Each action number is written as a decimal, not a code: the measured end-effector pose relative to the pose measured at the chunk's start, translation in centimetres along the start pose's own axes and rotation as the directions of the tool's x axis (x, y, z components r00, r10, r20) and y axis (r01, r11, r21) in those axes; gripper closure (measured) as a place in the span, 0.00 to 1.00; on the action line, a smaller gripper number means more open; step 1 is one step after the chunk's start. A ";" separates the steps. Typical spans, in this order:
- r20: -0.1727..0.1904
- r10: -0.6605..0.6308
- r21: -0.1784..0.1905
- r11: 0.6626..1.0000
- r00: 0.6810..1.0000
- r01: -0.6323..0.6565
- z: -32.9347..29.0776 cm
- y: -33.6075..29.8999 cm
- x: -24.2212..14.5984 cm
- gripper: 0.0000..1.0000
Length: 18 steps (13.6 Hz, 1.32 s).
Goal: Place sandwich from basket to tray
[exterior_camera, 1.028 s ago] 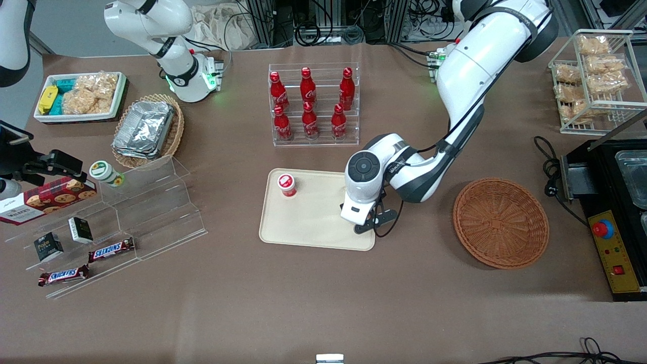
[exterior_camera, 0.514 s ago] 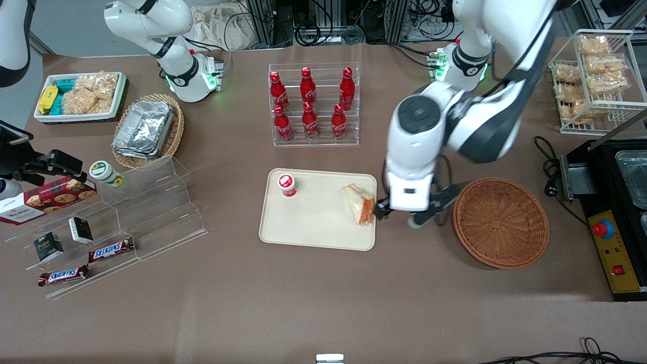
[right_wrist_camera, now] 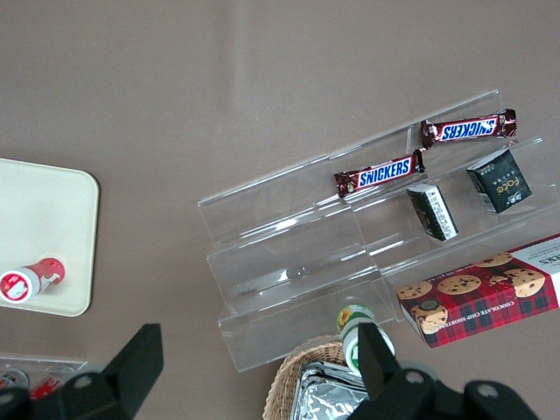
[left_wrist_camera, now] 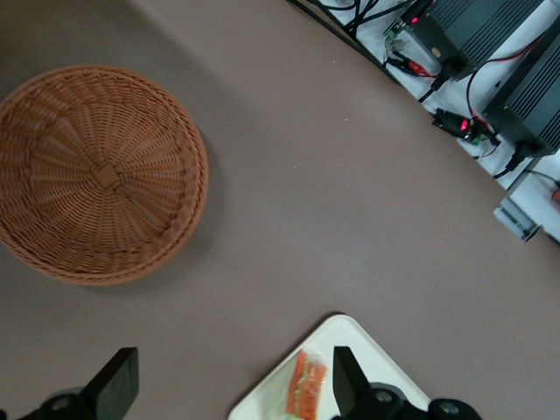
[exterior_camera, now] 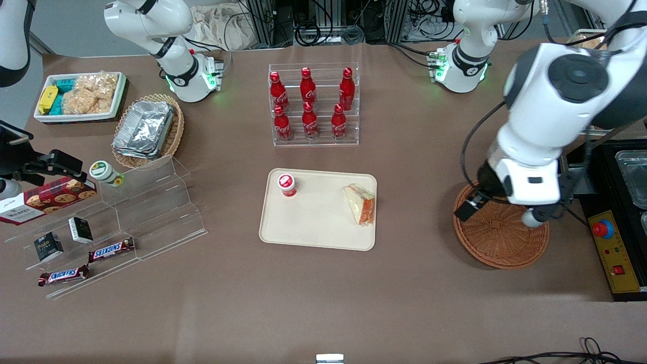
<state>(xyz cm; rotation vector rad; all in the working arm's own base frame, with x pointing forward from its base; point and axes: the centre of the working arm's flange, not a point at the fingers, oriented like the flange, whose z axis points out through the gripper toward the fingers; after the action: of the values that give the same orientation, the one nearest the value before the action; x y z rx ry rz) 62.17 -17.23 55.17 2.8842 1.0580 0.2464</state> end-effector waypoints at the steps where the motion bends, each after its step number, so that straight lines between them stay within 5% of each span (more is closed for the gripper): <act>1: 0.018 0.052 0.011 0.999 0.998 -0.052 0.1 -1.2 1.3 0.00; 4: 0.085 0.198 0.029 0.979 0.977 -0.201 0.9 -5.5 5.6 0.00; 9: 0.140 0.395 0.016 0.916 0.908 -0.401 -1.6 -13.7 10.9 0.00; 13: 0.122 0.488 0.000 0.871 0.864 -0.492 -5.2 -20.6 10.8 0.00; 18: 0.041 0.505 -0.038 0.863 0.862 -0.504 -5.1 -24.1 7.6 0.00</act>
<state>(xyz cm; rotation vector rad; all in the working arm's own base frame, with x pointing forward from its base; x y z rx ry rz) 51.70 6.08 58.57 3.0663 0.2618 0.2044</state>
